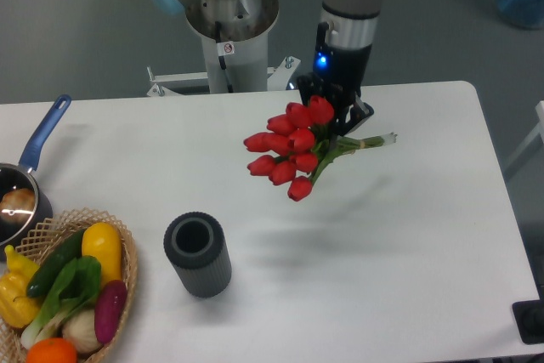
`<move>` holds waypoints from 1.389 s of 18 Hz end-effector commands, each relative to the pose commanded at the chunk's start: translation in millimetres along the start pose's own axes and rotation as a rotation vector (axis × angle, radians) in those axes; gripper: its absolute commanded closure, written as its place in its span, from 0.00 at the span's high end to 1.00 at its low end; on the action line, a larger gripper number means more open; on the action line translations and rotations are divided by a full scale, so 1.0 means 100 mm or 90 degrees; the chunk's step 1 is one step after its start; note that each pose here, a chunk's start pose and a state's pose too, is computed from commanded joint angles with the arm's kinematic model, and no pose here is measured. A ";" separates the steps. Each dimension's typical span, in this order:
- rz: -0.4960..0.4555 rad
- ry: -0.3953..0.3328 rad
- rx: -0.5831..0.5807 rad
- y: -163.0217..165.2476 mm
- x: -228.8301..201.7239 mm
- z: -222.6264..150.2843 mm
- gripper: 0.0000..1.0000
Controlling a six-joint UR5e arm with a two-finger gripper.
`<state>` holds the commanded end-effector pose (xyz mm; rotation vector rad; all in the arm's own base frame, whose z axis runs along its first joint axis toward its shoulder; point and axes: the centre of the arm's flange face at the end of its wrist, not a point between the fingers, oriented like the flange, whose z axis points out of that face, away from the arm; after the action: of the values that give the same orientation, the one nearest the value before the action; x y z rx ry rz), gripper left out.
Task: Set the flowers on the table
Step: 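Swing the held tulips sideways and tilt them horizontal over the table, then lower the tulips onto the table beside the vase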
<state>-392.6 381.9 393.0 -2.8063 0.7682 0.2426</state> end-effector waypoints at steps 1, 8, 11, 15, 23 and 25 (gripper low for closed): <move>0.011 0.008 -0.018 -0.07 -0.04 0.08 0.30; 0.059 0.057 -0.074 -0.31 -0.09 0.58 0.30; 0.071 0.080 -0.074 -0.30 -0.10 0.79 0.30; 0.077 0.111 -0.082 -0.24 -0.11 1.08 0.30; 0.090 0.124 -0.150 -0.07 -0.16 1.34 0.30; 0.092 0.127 -0.169 -0.04 -0.14 1.35 0.30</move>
<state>-416.3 426.4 266.7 -3.0614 1.0582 0.0935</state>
